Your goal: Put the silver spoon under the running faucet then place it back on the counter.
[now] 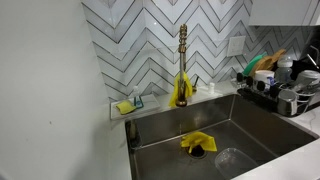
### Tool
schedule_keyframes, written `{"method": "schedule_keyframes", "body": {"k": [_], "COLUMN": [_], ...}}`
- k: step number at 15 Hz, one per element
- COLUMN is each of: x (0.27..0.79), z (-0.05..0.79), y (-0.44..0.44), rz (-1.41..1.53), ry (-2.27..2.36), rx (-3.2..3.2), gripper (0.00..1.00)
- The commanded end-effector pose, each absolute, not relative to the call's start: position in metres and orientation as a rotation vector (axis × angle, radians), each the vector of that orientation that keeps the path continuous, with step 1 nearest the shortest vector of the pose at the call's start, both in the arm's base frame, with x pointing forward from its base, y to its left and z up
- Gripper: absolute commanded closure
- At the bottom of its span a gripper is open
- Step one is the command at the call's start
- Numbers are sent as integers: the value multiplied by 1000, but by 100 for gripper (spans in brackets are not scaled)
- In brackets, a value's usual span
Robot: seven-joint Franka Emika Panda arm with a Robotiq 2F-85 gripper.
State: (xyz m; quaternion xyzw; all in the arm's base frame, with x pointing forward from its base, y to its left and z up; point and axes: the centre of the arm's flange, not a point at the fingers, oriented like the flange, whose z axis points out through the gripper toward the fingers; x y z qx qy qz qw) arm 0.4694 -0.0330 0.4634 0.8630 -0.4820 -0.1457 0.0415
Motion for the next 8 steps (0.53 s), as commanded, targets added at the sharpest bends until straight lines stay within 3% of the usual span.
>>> {"method": "schedule_keyframes", "body": {"k": [1, 8], "x": [468, 481], "z": [467, 462], "y": [-33, -16], "rz": [-441, -451], "ry": [-1478, -1440], "rx": [2643, 2675], "gripper": [94, 98]}}
